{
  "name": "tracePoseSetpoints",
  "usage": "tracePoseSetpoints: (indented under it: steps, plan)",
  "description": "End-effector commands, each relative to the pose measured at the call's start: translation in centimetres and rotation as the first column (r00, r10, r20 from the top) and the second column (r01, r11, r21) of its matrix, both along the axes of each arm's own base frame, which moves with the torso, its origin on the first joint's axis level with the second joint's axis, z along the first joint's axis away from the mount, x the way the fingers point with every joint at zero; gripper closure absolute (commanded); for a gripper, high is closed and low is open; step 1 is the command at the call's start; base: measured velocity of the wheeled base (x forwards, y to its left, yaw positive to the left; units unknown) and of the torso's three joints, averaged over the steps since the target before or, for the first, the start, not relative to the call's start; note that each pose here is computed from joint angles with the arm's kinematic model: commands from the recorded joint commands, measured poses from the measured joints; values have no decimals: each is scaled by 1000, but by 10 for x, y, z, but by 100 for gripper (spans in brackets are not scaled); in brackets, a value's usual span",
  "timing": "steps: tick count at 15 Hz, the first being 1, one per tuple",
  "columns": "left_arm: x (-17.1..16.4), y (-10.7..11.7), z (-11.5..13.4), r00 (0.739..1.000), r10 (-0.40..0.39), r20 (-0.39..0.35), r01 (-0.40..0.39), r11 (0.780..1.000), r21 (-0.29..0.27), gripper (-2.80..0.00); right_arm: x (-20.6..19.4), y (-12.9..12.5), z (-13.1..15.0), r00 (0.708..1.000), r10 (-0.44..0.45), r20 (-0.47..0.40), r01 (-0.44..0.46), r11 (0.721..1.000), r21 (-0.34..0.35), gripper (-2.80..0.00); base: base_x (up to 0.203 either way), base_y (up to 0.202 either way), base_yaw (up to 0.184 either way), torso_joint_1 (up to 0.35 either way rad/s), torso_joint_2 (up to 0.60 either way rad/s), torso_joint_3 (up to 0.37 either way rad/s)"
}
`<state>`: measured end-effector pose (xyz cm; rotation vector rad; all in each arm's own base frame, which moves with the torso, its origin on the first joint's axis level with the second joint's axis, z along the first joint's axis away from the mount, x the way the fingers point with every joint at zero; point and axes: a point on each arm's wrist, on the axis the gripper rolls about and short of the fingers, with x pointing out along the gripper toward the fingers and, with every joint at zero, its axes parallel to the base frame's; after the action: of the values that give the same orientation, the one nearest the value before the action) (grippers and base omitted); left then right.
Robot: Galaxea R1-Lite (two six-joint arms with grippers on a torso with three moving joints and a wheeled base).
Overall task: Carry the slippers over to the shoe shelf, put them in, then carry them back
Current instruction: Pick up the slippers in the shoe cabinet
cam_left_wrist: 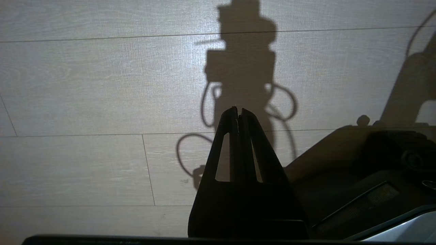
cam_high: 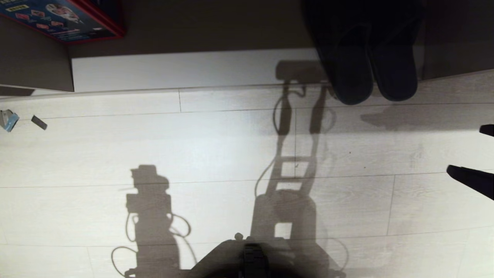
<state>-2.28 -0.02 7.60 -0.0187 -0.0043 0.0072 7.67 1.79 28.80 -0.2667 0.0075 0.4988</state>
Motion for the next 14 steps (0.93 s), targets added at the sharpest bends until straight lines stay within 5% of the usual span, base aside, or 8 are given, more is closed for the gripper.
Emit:
tracePoseSetpoints:
  steps: [1,4,8,14]
  plan:
    - [0,0,0,1000,0,-1,0,1000,-1,0,-43,-5,-3,999,6,42,-7,1000,4,-280,0,0,0,0,0,0]
    - [0,0,0,1000,0,-1,0,1000,0,0,-88,-11,-14,997,-2,80,0,1000,23,-280,0,0,0,0,0,0]
    - [0,0,0,1000,0,0,0,1000,0,0,-133,-18,-31,992,-57,110,41,989,139,-280,0,0,0,0,0,0]
    - [0,0,0,1000,0,0,0,1000,2,0,-155,-15,-44,981,-127,145,91,969,230,-280,0,0,0,0,0,0]
